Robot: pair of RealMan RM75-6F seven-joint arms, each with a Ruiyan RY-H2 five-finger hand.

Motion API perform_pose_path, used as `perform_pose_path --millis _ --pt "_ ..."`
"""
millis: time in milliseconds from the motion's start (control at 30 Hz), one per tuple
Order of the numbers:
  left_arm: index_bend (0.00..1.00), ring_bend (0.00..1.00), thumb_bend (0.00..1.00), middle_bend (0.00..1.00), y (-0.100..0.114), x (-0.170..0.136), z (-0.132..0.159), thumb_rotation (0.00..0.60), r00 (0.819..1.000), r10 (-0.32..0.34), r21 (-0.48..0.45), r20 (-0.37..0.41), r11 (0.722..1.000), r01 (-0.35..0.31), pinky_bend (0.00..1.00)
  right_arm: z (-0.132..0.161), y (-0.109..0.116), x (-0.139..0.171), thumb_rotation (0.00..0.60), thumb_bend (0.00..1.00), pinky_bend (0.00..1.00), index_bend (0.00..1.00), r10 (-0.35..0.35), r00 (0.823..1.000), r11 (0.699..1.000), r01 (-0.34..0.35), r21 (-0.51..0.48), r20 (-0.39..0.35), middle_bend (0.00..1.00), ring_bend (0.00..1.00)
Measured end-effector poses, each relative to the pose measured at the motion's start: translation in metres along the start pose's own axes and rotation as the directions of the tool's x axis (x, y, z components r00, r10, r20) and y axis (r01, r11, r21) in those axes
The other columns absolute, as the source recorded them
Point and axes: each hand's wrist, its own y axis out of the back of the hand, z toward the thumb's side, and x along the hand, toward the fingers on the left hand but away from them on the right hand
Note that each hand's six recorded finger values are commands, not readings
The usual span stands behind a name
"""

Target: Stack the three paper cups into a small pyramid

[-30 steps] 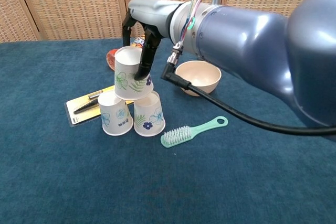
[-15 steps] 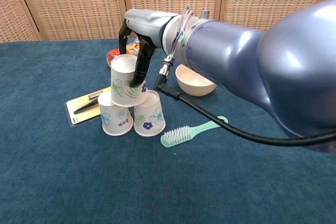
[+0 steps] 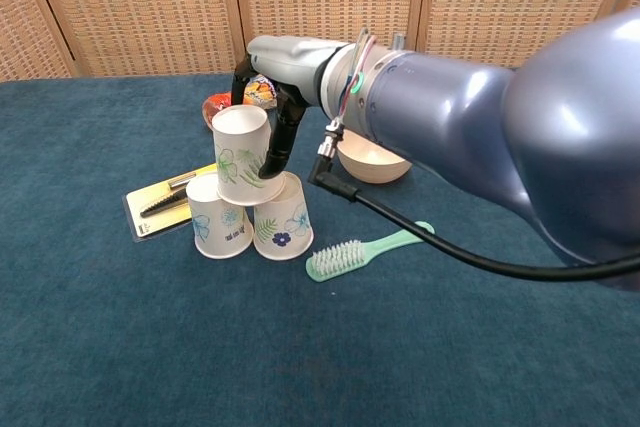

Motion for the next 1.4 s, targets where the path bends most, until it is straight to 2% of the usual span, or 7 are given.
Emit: perform_pose_path --millis 200,500,667,833,1000,1200,1400 --pt "0.10 0.00 0.27 0.00 0.001 -0.001 0.000 0.600 1.000 0.002 -0.003 0.001 1.000 -0.002 0.00 -0.005 0.002 0.003 0.600 0.10 0.00 0.23 0.007 1.000 1.000 -0.007 0.008 0.012 0.00 0.00" --pt "0.10 0.00 0.27 0.00 0.001 -0.001 0.000 0.600 1.000 -0.001 -0.006 0.001 1.000 0.001 0.00 -0.024 0.033 0.012 0.600 0.10 0.00 0.17 -0.052 0.997 0.996 0.047 0.077 0.054 0.00 0.00" --pt "0.10 0.00 0.27 0.00 0.004 -0.003 0.001 0.600 1.000 0.007 -0.013 0.002 1.000 -0.007 0.00 -0.054 0.058 0.031 0.600 0.10 0.00 0.16 -0.072 0.992 0.993 0.061 0.106 0.102 0.00 0.00" --pt "0.10 0.00 0.27 0.00 0.007 -0.005 0.002 0.600 1.000 0.012 -0.017 0.007 1.000 -0.012 0.00 -0.103 0.072 0.060 0.600 0.10 0.00 0.16 -0.114 0.978 0.984 0.086 0.158 0.175 0.00 0.00" --pt "0.09 0.00 0.27 0.00 0.009 -0.006 0.004 0.600 1.000 0.020 -0.012 0.008 1.000 -0.020 0.00 -0.138 0.069 0.091 0.600 0.10 0.00 0.15 -0.153 0.968 0.978 0.118 0.174 0.200 0.00 0.00" --pt "0.06 0.00 0.27 0.00 0.009 -0.007 0.005 0.600 1.000 0.023 -0.006 0.006 1.000 -0.023 0.00 -0.185 0.054 0.140 0.600 0.10 0.00 0.12 -0.200 0.954 0.975 0.172 0.138 0.225 0.00 0.00" --pt "0.03 0.00 0.27 0.00 0.006 -0.007 0.006 0.600 1.000 0.017 0.006 0.002 1.000 -0.017 0.00 -0.238 0.036 0.195 0.600 0.10 0.00 0.07 -0.234 0.930 0.970 0.206 0.126 0.284 0.00 0.00"
